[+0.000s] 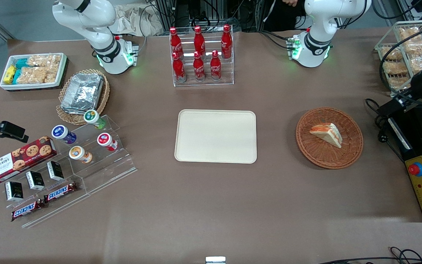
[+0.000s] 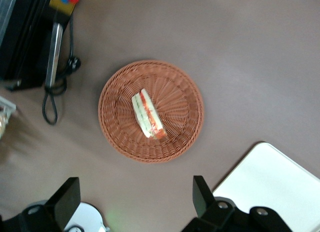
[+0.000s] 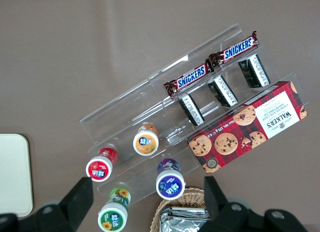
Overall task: Place sandwich from basket to tray
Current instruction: 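Move the left gripper toward the wicker basket with the wrapped sandwich, then lower the open left gripper around the wrapped sandwich in the basket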
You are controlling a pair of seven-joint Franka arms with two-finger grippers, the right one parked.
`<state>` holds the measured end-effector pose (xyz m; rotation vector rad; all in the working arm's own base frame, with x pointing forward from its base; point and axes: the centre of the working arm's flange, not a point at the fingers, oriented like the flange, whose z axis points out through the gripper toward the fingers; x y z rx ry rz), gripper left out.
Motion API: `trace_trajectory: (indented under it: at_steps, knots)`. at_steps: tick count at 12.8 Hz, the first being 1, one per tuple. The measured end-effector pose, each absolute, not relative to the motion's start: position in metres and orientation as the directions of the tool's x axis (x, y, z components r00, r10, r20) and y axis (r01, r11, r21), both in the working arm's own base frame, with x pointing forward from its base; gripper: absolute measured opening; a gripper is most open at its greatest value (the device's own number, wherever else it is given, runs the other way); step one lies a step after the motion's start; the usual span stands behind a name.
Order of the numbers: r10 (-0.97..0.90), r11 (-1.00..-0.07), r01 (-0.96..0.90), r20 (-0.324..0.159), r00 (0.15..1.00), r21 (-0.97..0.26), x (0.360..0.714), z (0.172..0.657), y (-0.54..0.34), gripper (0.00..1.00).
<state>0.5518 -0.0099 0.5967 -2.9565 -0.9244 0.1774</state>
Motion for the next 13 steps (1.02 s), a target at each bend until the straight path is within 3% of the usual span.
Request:
trace_trajectory:
  at_steps: [1, 8, 13]
  knots:
    - [0.602, -0.798, 0.596, -0.109, 0.791, -0.089, 0.551, 0.580, -0.010, 1.00]
    - [0.814, -0.581, 0.814, -0.008, 0.581, -0.015, 0.517, 0.434, -0.010, 1.00]
    - [0.844, -0.537, 0.843, 0.022, 0.536, 0.033, 0.498, 0.375, -0.014, 1.00]
